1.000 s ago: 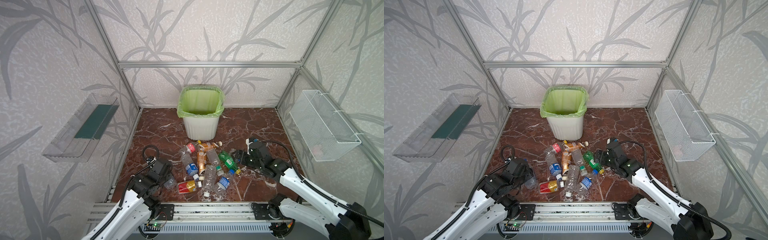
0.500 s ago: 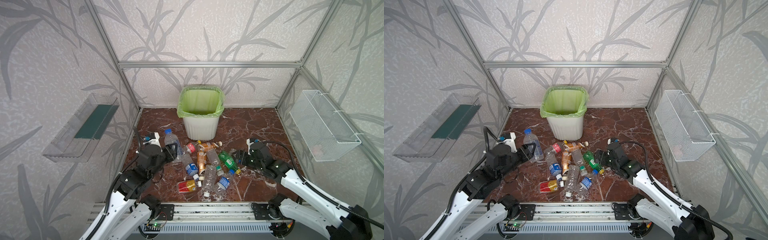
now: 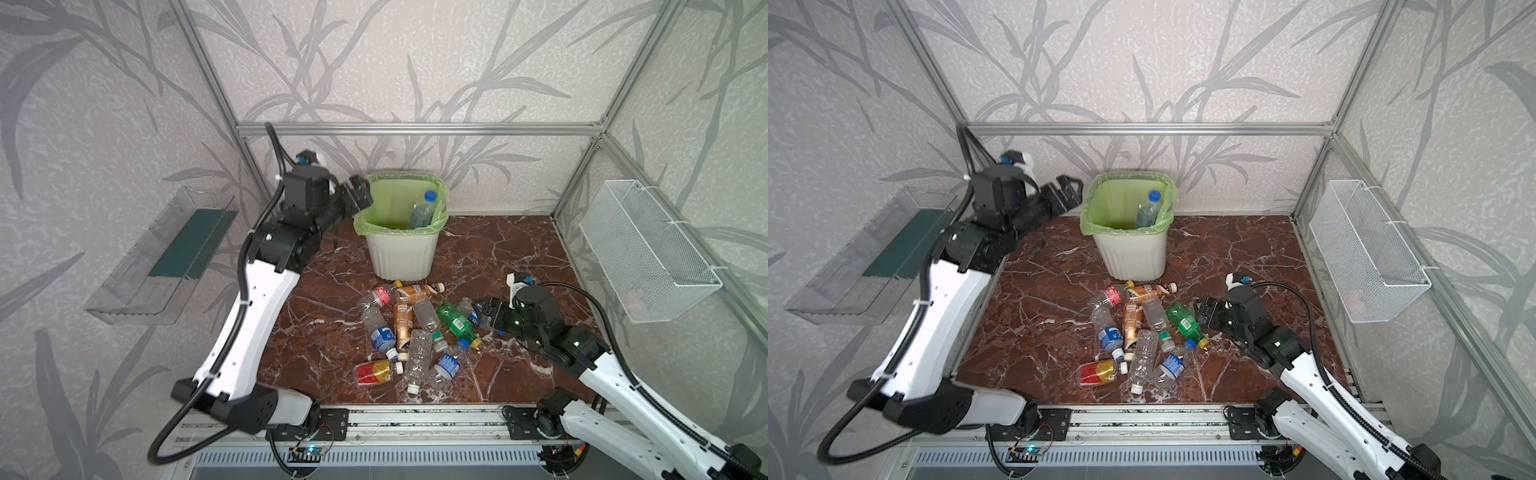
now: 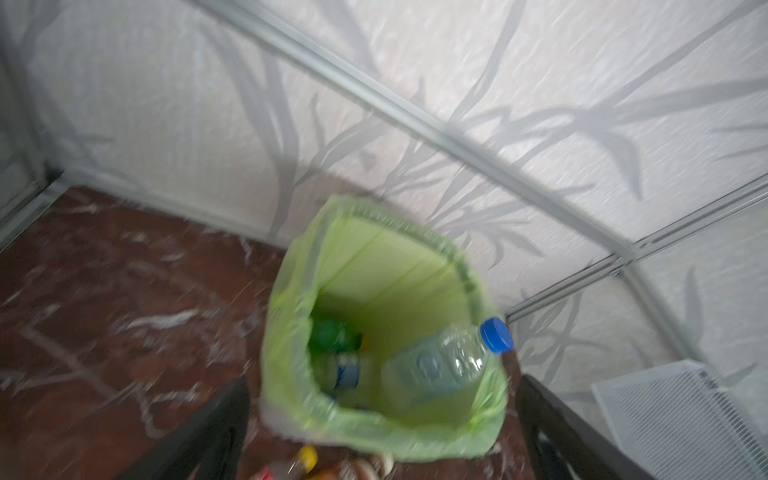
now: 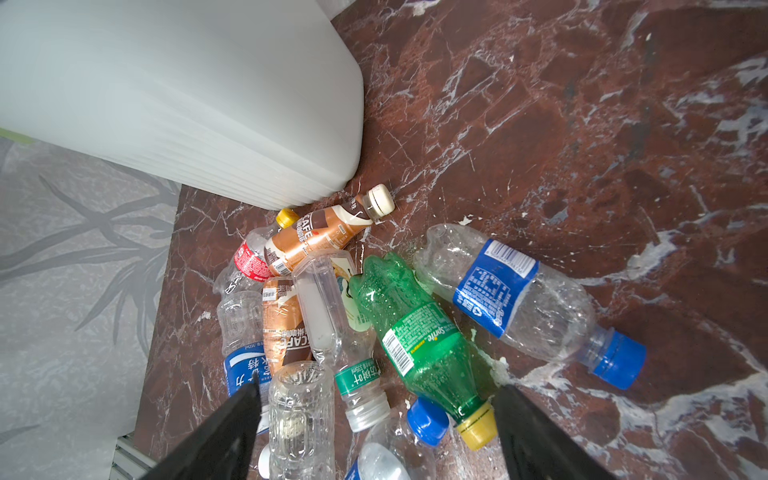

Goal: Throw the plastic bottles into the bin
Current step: 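Lift the soda water bottle with the left gripper and drop it into the bin, then return the left gripper to the pile while the right lowers toward a blue-capped bottle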

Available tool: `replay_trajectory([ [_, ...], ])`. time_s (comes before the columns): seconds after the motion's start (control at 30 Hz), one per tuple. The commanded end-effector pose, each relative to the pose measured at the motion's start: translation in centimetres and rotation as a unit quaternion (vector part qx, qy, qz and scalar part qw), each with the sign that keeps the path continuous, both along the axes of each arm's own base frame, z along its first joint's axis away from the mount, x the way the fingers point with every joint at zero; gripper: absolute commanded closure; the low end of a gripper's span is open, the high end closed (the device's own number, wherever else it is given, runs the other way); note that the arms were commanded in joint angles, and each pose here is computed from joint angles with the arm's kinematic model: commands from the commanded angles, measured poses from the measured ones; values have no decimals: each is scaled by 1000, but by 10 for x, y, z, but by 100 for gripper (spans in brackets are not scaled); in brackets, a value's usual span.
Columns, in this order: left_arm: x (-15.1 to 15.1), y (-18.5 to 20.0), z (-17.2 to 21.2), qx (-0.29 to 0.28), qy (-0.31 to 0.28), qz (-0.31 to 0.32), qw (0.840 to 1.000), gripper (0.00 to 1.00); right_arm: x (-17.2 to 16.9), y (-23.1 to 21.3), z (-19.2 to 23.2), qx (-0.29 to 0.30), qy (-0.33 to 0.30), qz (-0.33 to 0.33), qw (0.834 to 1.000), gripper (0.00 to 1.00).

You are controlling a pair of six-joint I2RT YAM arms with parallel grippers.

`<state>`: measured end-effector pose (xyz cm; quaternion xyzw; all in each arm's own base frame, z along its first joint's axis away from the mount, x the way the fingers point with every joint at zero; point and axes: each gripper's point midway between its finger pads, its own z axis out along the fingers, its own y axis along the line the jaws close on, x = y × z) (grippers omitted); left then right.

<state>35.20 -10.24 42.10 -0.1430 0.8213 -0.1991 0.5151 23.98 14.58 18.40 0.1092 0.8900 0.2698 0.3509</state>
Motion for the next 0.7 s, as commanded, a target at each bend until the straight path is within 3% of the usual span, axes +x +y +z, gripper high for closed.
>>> replay_trajectory([
  [0.0,-65,48,0,24,-27,58,998,1,-5,-7,-21,-21,28,-2,999,11],
  [0.1,-93,62,-57,37,26,71,996,1,-3,-5,-30,-30,36,4,999,11],
  [0.3,-121,58,-143,-9,93,61,994,4,-2,-3,-41,-29,45,5,999,11],
  [0.67,-124,39,-208,-58,152,41,986,8,-12,-5,-46,-21,65,3,998,12],
])
